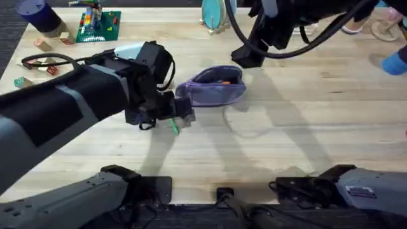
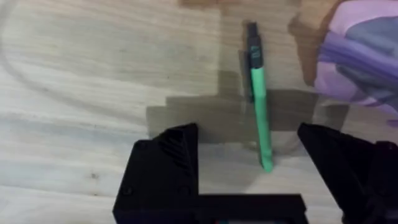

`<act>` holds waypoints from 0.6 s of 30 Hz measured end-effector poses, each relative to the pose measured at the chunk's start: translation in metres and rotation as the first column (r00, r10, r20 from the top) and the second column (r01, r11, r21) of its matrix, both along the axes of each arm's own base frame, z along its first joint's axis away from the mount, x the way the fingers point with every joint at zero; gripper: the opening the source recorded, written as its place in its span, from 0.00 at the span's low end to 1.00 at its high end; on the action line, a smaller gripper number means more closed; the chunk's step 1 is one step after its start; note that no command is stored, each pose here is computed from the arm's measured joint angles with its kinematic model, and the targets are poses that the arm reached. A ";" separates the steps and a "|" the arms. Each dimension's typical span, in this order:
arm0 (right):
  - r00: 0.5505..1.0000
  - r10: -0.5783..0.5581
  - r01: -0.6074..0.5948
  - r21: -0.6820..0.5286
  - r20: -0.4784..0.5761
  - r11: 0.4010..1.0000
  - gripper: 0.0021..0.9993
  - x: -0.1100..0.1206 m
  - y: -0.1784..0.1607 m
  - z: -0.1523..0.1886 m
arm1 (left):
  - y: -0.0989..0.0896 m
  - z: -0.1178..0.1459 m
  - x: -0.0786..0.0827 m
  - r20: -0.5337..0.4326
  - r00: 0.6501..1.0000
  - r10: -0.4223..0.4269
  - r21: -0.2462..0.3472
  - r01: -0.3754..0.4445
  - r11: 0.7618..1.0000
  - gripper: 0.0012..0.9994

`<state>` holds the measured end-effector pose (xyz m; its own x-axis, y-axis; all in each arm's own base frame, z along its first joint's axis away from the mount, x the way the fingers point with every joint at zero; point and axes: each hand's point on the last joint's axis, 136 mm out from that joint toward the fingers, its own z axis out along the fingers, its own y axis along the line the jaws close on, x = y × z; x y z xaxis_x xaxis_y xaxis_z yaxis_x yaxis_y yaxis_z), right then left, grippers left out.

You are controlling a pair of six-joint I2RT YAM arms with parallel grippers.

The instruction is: Unzip the bag, pick up the pens from the table one at a time and place them inside, then zip the bag closed.

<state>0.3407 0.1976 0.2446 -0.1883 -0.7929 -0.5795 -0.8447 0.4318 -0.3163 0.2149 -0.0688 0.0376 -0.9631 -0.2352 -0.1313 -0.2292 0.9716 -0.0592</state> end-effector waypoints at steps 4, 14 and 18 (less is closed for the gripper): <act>1.000 0.000 0.000 0.000 0.000 1.000 1.00 0.000 0.000 0.000 | 0.002 0.000 -0.003 -0.012 1.000 0.017 0.005 -0.017 1.000 1.00; 1.000 -0.003 0.003 0.002 -0.002 1.000 1.00 0.000 0.000 0.000 | 0.005 -0.002 -0.004 -0.013 0.997 0.073 0.018 -0.073 0.997 1.00; 1.000 -0.005 0.005 0.003 -0.004 1.000 1.00 0.000 0.000 0.000 | 0.006 -0.003 -0.004 -0.003 0.996 0.088 0.017 -0.088 0.996 1.00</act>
<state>0.3406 0.1976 0.2445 -0.1947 -0.7899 -0.5815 -0.8435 0.4374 -0.3118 0.2112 -0.0628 0.0346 -0.9392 -0.3170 -0.1319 -0.3142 0.9484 -0.0421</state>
